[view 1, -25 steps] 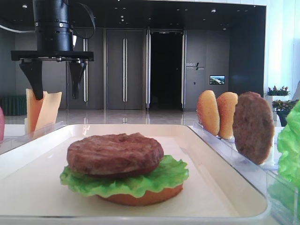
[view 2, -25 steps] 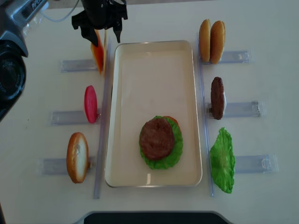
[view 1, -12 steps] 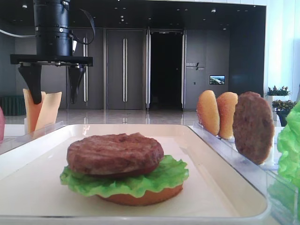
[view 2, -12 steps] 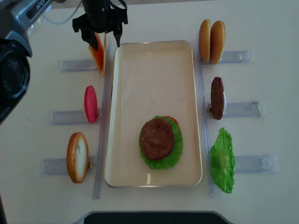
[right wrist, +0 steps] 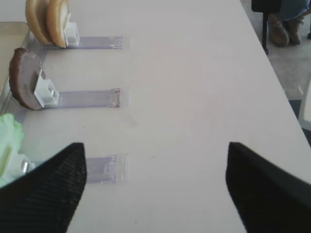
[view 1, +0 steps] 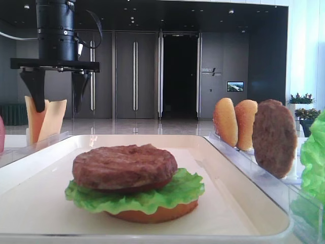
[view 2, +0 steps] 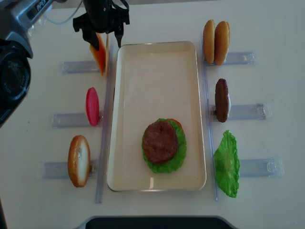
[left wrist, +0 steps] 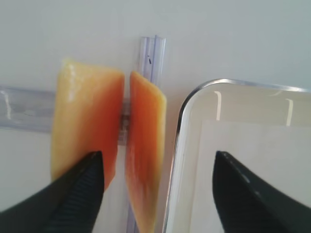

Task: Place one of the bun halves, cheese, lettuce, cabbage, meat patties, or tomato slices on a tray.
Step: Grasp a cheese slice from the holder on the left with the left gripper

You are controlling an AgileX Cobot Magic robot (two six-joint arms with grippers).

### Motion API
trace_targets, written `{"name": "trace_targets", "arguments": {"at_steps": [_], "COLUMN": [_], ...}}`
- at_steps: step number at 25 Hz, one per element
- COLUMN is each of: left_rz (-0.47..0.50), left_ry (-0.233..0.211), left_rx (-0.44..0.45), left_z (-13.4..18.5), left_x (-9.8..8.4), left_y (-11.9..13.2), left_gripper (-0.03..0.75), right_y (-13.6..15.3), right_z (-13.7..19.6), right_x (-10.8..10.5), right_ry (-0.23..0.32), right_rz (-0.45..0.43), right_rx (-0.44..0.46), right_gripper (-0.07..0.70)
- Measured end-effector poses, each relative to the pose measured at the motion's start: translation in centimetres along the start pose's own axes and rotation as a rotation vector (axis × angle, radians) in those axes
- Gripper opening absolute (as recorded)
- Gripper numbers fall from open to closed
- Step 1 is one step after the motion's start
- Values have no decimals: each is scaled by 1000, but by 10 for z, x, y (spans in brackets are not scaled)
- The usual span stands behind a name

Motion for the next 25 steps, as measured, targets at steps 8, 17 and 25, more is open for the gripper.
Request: {"name": "trace_targets", "arguments": {"at_steps": [8, 17, 25], "left_rz": [-6, -31, -34], "left_ry": [2, 7, 7], "left_rx": [6, 49, 40], "left_z": [1, 5, 5], "left_x": [1, 3, 4], "left_y": [0, 0, -4], "left_gripper": [303, 84, 22], "right_y": [0, 0, 0], "right_z": [0, 0, 0], "right_x": [0, 0, 0], "right_ry": [0, 0, 0], "right_rz": [0, 0, 0], "right_rx": [0, 0, 0], "right_gripper": [587, 587, 587]}}
Point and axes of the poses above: a point on each arm's last joint axis where the gripper is mounted, y pointing out along that axis toward the gripper, x along the wrist's bending axis when the last joint is at zero, z = x × y, the point moved 1 cm from there along y, pointing out along that axis toward the gripper, and after that the axes turned 14 degrees about y, right-handed, at the moved point
